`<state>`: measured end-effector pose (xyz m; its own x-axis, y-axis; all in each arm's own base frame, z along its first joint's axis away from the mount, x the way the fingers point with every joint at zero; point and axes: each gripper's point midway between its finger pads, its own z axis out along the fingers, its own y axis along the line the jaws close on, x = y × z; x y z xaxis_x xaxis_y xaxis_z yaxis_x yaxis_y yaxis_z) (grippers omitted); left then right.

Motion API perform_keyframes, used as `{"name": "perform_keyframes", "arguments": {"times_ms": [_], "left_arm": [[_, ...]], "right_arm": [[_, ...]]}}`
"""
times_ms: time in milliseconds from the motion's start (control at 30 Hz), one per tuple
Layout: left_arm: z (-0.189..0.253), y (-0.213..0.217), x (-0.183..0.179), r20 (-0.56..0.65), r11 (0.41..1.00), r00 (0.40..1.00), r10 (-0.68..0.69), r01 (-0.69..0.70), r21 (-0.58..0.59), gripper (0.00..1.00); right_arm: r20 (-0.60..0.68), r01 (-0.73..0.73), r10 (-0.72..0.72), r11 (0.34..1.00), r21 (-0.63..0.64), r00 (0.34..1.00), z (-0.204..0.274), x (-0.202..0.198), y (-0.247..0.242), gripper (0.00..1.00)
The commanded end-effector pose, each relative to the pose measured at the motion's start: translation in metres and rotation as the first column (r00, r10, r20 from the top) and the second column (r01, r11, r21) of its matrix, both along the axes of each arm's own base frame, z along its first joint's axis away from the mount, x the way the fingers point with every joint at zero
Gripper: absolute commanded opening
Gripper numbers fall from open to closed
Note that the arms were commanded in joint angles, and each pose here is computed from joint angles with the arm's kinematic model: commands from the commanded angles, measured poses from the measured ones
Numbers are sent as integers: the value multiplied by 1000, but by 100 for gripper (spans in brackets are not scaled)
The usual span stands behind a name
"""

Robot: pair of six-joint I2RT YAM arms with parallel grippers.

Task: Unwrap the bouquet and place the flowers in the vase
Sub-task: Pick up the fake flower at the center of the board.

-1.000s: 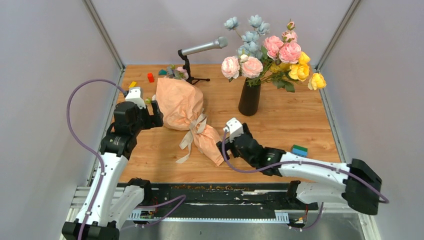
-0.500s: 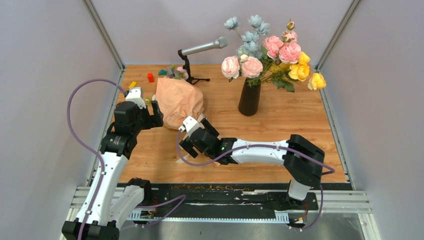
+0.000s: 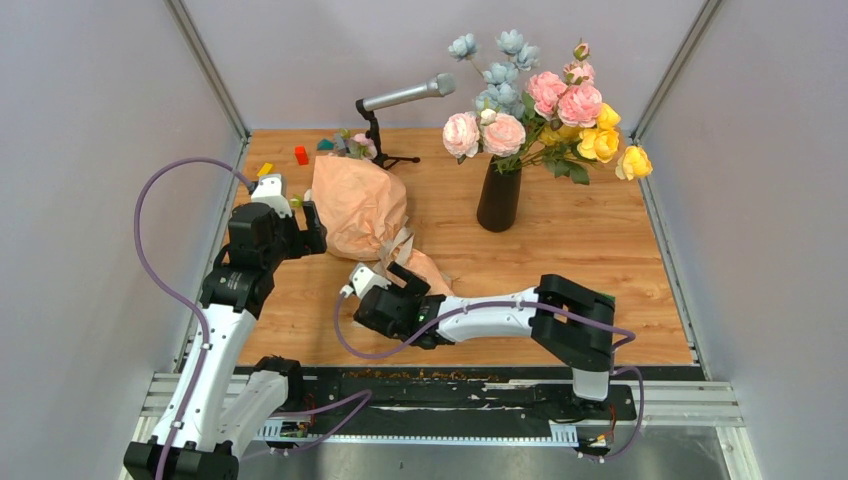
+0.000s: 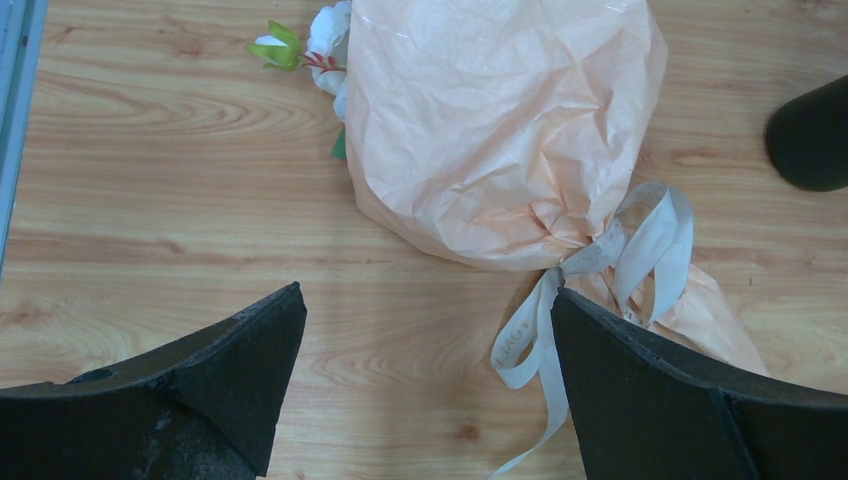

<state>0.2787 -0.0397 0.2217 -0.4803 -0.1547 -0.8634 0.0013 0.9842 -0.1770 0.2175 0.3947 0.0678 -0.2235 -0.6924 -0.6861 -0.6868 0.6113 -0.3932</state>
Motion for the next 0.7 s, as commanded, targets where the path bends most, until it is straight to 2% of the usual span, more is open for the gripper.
{"name": "perform_keyframes", "arguments": {"times_ms": [0,167,333,567,667], "left_arm": [[1,-1,1,12,1000,1000,4,-4,-13,100],[0,-1,1,7,1000,1000,2,-2,-13,100],[-1,-2,1,5,1000,1000,0,0,-14,100],[-1,-2,1,2,1000,1000,-1,1,-16,100],[-1,-4,0,5,1000,1000,-10,10,-18,100]], "right_arm": [[94,66,-63,997,-33,994,11,10,1,96],[145,118,-109,992,-52,983,11,17,-5,96],[190,170,-152,982,-79,970,7,22,-16,89],[162,189,-177,980,-62,971,-7,20,-22,81],[139,195,-187,979,-51,972,-14,21,-26,75]]}}
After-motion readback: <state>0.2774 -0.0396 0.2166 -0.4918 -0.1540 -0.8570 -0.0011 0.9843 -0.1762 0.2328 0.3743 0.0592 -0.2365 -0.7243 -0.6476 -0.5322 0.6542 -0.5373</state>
